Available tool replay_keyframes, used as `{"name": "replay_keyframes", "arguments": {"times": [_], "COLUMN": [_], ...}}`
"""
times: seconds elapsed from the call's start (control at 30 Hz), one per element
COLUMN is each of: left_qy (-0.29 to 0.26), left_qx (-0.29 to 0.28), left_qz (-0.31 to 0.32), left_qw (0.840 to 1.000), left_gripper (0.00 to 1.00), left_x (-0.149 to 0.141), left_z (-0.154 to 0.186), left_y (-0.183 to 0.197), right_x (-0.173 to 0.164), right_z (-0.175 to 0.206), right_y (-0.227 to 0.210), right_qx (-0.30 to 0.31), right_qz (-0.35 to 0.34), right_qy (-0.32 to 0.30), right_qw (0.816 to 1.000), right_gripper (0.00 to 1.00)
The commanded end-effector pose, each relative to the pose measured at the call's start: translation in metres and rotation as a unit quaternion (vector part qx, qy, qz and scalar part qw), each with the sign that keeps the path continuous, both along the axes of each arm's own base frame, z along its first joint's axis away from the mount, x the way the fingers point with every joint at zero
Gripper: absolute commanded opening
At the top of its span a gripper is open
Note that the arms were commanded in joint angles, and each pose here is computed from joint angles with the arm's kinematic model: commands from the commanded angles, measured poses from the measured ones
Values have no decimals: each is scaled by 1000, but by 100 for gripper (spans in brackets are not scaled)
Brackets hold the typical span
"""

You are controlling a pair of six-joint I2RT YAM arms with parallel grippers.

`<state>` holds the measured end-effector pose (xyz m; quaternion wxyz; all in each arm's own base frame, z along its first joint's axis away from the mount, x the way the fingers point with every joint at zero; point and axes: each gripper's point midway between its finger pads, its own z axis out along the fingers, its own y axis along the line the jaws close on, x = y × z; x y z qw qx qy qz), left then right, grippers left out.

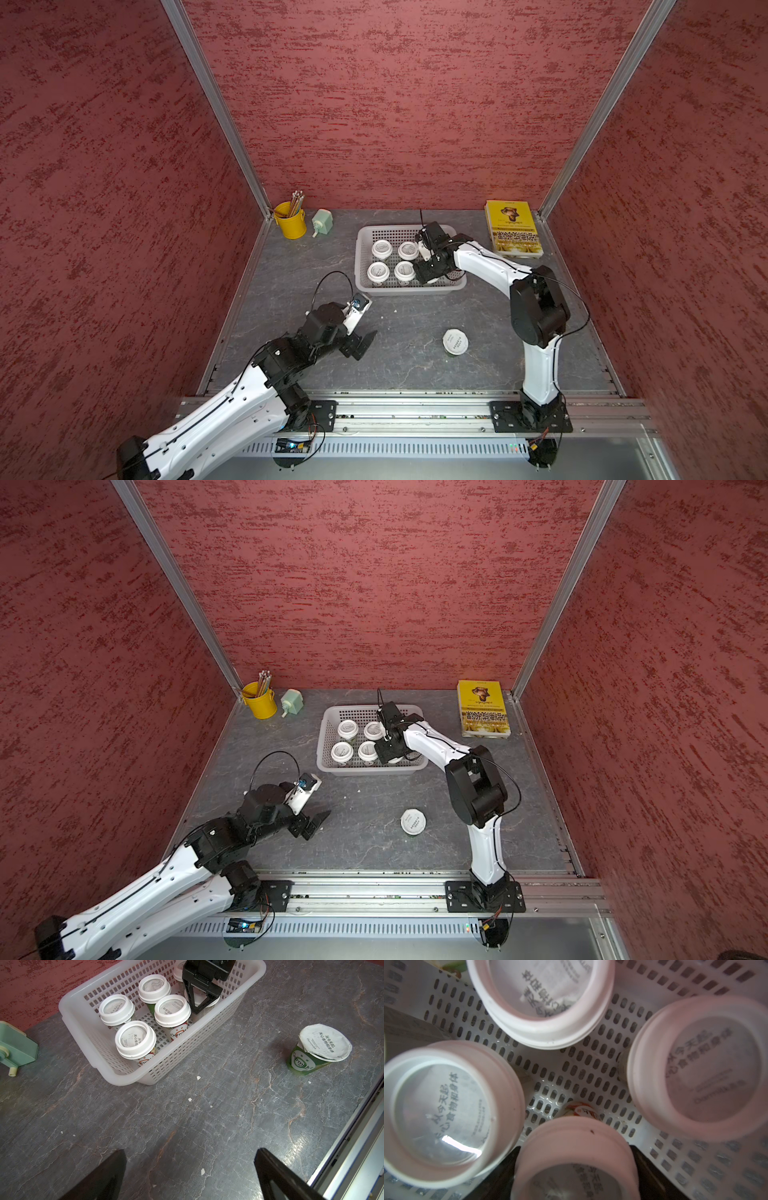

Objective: Put the yogurt in the basket
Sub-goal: Place the yogurt in the basket.

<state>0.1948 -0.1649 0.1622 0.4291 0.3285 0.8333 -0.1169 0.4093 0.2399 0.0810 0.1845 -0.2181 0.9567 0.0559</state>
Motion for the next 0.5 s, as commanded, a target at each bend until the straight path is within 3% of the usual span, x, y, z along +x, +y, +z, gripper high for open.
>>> {"name": "replay_keyframes", "arguments": {"times": [0.0, 0.47], "left_qy": [-9, -8], "left_qx": [-6, -5], "left_qz": [-9, -11], "left_qw": [1000, 1000], "left_gripper": [100, 100], "left_x": [2, 1], "left_z": [4, 3], "left_y": [-3, -4], "right_x": [2, 2], "right_z": [22, 36], "right_y": [-3, -3], "right_qx": [9, 14], "right_qz": [0, 0], "right_qy": [-18, -28], "right_qw": [1000, 1000], "right_gripper": [80, 88]}}
